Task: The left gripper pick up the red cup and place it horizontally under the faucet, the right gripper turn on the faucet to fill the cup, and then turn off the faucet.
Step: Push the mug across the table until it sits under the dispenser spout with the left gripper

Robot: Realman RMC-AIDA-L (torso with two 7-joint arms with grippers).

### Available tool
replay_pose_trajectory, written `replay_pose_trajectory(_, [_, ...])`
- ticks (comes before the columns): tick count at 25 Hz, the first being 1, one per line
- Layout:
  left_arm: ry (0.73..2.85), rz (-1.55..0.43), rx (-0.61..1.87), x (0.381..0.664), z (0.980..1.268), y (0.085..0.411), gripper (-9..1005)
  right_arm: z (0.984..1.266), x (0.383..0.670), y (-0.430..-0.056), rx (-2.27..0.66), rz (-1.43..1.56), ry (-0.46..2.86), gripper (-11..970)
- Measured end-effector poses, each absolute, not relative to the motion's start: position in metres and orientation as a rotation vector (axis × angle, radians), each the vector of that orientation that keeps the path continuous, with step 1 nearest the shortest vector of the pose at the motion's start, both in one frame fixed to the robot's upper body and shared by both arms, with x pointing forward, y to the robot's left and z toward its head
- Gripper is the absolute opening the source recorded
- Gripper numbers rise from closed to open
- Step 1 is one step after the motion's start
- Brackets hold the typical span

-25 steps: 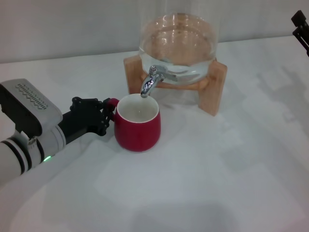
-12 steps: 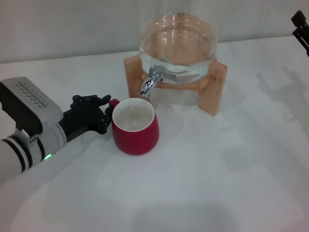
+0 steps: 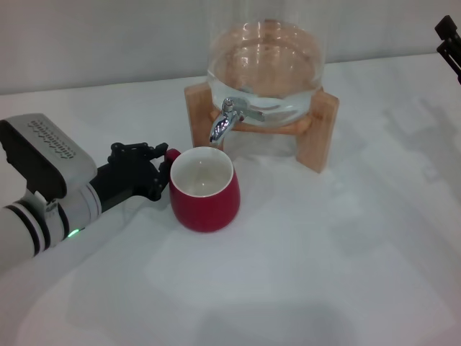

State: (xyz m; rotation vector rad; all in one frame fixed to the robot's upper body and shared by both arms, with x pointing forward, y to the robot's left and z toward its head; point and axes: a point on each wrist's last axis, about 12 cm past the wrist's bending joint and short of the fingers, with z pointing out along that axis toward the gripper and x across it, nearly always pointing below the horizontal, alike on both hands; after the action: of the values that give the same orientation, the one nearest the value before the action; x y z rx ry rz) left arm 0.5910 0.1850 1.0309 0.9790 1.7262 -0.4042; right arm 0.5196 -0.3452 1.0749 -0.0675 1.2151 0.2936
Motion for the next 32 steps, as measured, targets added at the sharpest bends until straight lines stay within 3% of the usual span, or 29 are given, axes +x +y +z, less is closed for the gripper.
replay_pose_trajectory(32, [1.723,-0.382,1.005,0.5963,1.0339,0.181,250,1.0753,0.5194,-0.3456,-0.066,0.292,1.211,868])
